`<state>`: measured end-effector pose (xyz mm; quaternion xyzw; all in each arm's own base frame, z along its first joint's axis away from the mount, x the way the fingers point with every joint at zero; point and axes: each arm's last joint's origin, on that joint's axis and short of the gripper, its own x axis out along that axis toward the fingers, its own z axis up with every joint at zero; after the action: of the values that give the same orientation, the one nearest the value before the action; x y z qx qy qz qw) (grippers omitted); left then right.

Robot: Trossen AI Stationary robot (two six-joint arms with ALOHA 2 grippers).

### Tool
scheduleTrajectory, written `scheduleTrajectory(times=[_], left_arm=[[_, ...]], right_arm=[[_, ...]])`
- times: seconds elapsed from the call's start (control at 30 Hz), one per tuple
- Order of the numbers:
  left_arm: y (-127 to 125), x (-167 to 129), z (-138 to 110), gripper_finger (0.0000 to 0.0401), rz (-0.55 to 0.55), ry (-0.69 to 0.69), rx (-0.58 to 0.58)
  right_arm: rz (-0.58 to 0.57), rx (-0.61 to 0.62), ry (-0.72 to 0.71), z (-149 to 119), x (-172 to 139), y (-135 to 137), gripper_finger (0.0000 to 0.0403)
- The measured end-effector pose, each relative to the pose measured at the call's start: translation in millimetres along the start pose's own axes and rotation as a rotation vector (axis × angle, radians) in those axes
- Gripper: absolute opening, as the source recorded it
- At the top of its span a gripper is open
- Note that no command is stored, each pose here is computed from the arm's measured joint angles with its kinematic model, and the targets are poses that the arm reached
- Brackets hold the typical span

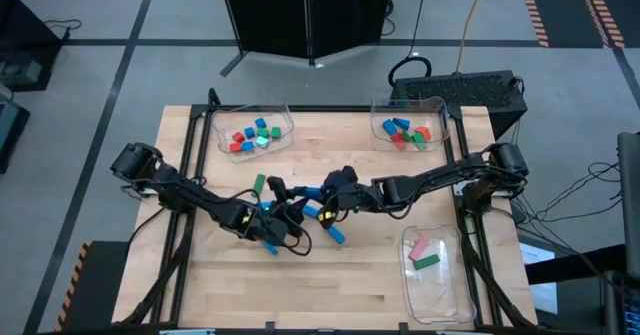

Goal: Sort blocks by size
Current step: Put the blue rectangular block into the bottom right transparent bin

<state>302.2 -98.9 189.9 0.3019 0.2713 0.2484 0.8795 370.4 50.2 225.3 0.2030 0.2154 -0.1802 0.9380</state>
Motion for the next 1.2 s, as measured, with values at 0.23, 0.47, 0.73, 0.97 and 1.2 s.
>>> scheduleTrajectory(times=[0.23, 0.47, 0.73, 0.97, 1.2], left_arm=[[-4.6, -5.9, -1.1, 0.0163, -0.017, 0.002, -0.092], [-2.7, -13.1, -6.7, 0.0208, -0.024, 0.044, -0.138], [10.4, -31.6, -10.8, 0.0212, -0.041, 0.08, -0.111], [15.3, -36.4, -11.1, 0.0212, -0.042, 0.083, -0.096], [15.4, -35.8, -11.3, 0.0212, -0.041, 0.085, -0.095]], right_arm=[[-0.008, -0.044, 0.042, 2.7, -11.8, -1.1, 0.0043], [-0.013, -0.091, 0.103, 10.5, -52.6, 1.7, 0.0043], [-0.009, -0.113, 0.217, 9.5, -114.3, 2.6, 0.0044], [0.079, -0.047, 0.314, 3.7, -178.3, 3.6, 0.0044], [0.183, 0.015, 0.427, -8.8, -228.3, 3.8, 0.0045]])
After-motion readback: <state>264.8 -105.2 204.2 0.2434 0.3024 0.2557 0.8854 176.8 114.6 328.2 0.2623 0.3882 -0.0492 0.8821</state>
